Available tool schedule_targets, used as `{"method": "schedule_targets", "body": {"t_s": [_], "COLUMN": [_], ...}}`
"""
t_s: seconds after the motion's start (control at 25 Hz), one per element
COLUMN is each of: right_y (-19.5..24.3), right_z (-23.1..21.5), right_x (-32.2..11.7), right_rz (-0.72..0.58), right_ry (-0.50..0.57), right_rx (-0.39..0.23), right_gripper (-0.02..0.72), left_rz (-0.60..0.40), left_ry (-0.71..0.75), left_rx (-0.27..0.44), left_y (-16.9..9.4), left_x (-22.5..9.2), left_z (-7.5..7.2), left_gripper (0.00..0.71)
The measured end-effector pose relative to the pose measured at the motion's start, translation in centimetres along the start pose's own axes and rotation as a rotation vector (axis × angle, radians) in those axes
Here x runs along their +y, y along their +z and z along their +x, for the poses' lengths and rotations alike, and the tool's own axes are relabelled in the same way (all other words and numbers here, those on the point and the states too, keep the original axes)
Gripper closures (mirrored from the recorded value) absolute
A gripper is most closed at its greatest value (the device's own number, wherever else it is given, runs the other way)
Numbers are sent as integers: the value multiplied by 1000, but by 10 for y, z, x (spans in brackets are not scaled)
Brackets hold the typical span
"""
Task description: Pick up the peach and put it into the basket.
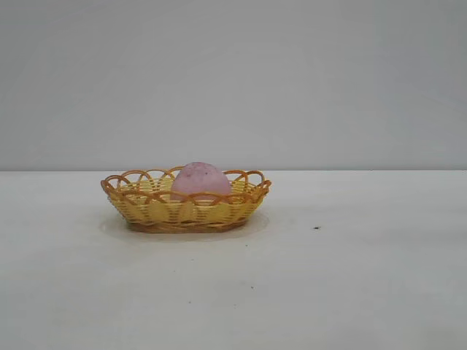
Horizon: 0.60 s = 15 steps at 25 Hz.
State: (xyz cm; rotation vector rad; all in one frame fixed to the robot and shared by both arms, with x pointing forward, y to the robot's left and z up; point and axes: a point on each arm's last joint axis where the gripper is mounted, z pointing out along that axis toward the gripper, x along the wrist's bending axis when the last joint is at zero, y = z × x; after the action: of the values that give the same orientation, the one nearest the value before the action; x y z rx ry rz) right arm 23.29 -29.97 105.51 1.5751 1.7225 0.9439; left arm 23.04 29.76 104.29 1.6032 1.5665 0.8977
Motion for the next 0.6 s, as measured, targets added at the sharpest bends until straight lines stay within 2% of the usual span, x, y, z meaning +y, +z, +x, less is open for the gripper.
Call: {"method": "schedule_targets", "body": {"t_s": [0.2, 0.4, 0.6], "right_y": [-4, 3, 3], "right_z": [-1, 4, 4], "right_x": [-13, -13, -13], "right_rz": [-15, -34, -39], "right_ry": [-40, -48, -54], "right_rx": [-3, 46, 52], "right_gripper": [382, 382, 382], "left_rz": [0, 0, 0], "left_ry": [0, -3, -4], "left_rx": [-1, -6, -8], "left_y": [0, 0, 0], "left_x": [0, 0, 0], "left_z": [0, -1, -1], "left_gripper": [329, 329, 329]}}
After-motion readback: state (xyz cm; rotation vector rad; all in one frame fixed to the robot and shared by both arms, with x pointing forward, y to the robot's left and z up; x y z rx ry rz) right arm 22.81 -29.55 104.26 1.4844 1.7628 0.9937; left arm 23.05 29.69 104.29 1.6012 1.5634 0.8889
